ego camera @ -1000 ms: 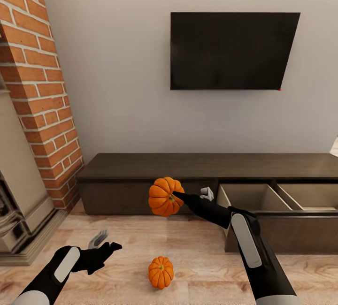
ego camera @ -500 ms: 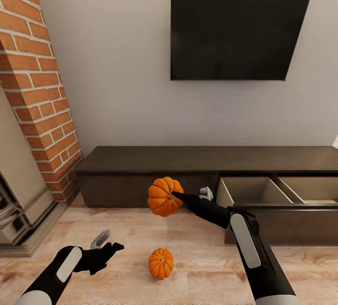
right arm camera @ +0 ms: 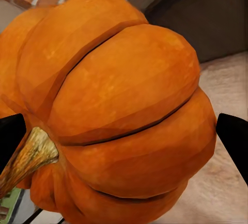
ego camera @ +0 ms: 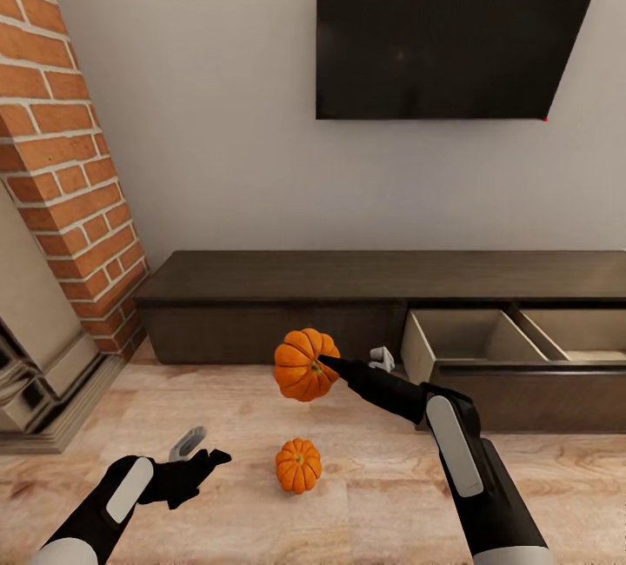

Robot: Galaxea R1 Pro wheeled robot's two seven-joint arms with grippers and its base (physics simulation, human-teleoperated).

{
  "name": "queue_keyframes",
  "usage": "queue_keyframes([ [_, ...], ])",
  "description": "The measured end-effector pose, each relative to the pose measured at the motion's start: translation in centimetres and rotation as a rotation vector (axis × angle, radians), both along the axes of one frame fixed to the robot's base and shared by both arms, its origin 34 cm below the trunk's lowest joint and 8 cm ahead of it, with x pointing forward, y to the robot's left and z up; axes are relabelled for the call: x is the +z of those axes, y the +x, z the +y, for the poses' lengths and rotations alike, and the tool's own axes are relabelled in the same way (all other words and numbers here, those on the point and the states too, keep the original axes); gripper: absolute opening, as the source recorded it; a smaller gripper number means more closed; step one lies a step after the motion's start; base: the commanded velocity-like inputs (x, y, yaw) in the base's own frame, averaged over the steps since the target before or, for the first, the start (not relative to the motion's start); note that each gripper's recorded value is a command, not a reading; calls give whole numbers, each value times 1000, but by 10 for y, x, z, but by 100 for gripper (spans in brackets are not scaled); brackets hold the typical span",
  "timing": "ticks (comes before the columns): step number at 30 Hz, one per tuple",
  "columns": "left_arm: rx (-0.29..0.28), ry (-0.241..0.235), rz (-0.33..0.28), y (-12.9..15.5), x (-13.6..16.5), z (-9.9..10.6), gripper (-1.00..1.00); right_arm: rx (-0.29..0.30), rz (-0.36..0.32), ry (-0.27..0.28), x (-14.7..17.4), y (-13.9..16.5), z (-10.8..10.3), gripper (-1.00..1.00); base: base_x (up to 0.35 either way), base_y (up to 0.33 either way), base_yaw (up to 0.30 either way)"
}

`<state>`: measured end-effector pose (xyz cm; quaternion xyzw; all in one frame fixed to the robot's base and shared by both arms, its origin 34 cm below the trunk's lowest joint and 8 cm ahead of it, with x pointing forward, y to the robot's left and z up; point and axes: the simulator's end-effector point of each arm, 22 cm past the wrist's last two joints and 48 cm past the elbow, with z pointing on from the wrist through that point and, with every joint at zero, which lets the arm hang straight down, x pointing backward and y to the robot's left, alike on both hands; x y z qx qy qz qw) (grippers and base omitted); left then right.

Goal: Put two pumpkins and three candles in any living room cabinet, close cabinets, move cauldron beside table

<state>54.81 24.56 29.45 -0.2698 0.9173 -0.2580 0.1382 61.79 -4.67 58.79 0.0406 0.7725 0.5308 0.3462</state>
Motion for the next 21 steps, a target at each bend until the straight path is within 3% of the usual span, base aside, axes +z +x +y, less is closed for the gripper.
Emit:
queue_keyframes([
  [21,0,-1,120,-29,-56,-1,100,-1,126,-1,-70,5,0,-100,0,0,0],
])
